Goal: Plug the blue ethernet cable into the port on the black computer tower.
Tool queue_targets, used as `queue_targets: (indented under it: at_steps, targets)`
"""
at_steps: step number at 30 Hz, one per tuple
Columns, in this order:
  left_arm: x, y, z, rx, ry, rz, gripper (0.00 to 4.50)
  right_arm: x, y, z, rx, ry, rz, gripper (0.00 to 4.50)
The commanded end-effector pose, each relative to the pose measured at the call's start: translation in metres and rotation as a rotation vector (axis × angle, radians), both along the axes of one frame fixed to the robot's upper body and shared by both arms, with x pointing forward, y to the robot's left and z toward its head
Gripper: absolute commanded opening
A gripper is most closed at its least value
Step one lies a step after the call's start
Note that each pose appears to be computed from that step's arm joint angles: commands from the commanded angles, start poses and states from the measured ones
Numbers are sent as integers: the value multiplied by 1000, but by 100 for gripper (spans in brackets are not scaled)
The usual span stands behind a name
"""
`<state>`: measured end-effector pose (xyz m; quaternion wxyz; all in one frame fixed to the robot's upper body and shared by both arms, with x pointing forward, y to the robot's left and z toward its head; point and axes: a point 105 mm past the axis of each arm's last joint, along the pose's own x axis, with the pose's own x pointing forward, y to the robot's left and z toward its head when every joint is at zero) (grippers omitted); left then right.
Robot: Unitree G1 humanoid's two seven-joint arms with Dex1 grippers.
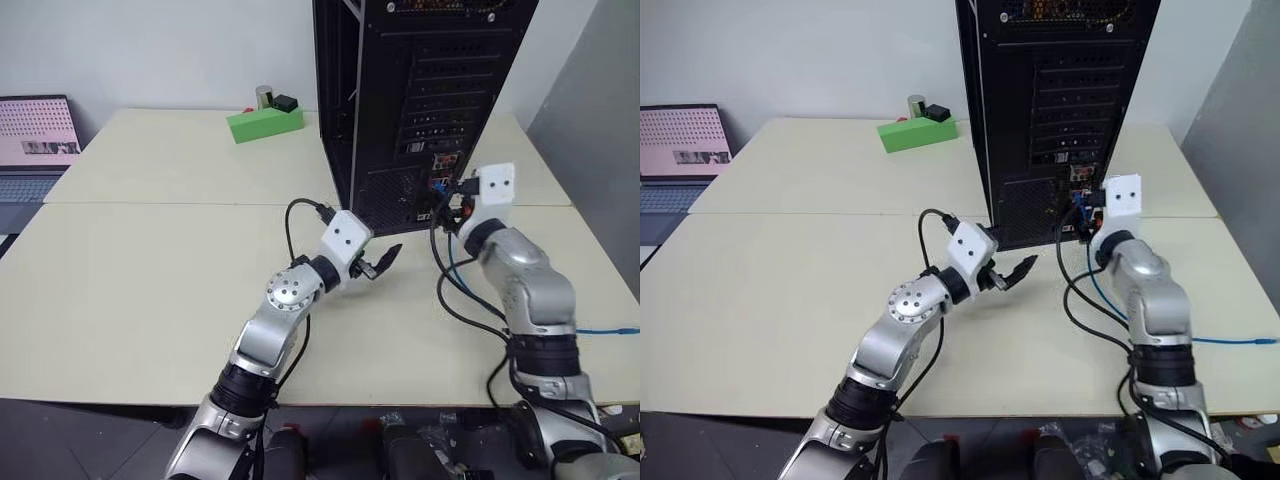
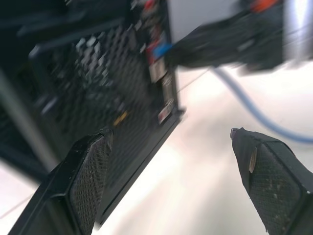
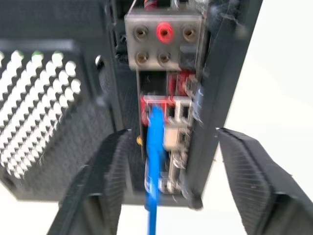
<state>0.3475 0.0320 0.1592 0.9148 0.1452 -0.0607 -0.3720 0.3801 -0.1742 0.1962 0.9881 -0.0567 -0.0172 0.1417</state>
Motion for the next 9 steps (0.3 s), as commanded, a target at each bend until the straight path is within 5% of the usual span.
queue_targets:
  at_steps: [1,3,9]
  targets:
    - [-5,6,19,0,-31,-41,406,-24,3,22,-12,-69,167,406]
    - [-6,12,24,-4,-19,-59,406,-33,-4,24,-27,-78,213,442]
    - [-4,29,39,-6,5,-102,406,-55,-19,30,-19,-69,332,446]
